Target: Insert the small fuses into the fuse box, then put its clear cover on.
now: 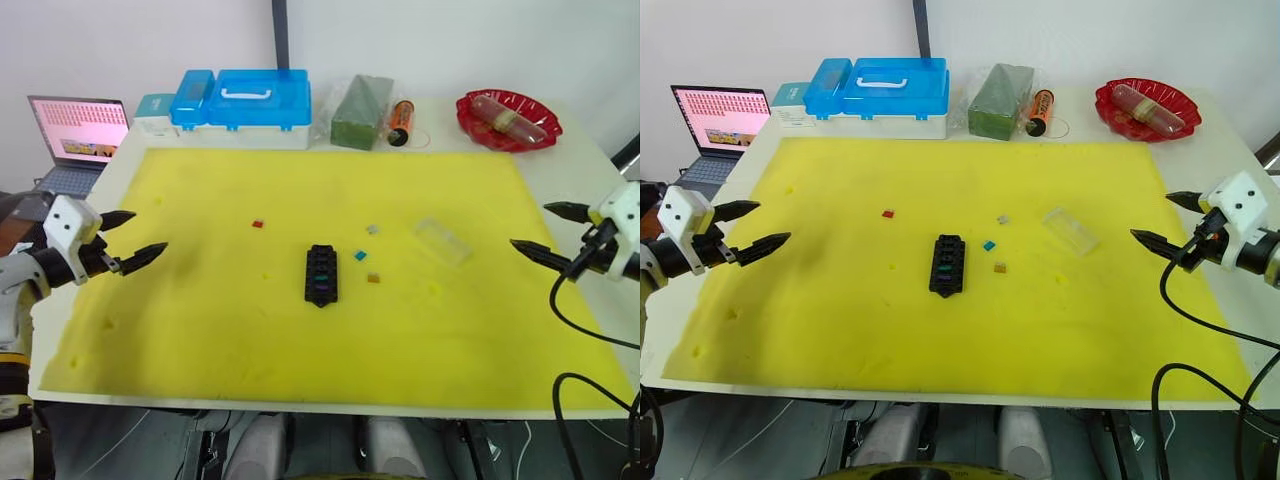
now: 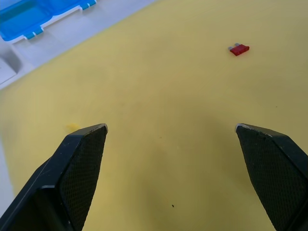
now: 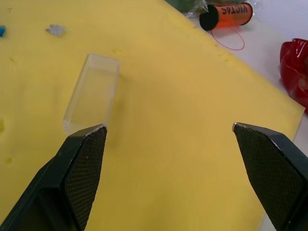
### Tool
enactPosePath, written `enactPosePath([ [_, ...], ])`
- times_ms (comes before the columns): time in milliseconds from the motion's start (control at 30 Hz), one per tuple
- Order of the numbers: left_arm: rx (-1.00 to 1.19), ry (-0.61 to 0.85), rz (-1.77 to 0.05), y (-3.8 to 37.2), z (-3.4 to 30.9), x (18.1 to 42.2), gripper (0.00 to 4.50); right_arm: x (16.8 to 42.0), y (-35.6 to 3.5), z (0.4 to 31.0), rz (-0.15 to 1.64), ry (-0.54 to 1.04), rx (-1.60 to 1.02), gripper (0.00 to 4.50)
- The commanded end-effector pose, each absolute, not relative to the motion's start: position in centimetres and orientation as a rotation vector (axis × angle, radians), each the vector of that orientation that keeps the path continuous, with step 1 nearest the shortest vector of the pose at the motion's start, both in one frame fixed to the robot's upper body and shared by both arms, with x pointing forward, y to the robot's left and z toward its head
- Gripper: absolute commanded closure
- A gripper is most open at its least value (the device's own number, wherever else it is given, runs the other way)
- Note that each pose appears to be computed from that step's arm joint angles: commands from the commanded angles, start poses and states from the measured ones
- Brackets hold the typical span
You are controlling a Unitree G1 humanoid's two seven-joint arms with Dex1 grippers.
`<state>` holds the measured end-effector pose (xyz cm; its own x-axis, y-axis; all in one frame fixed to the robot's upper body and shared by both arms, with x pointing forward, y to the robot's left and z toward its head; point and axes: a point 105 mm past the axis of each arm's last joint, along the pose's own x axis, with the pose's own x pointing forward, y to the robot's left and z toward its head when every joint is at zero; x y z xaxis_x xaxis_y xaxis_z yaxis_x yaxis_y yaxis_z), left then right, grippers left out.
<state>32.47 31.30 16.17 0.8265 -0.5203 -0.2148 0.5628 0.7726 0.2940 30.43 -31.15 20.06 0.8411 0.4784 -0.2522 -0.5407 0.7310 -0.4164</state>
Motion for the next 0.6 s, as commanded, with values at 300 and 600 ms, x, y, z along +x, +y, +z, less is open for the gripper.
enactPosePath([
  [300, -0.758, 0.487, -0.769, 22.5, 19.3, 33.8, 0.0, 29.9, -16.9, 22.5, 0.91, -0.052, -0.465, 0.02],
  [600, -1.256, 0.573, -0.657, 19.5, 15.5, 36.7, 0.0, 29.2, -9.8, 22.7, 1.053, -0.099, -0.437, 0.02],
])
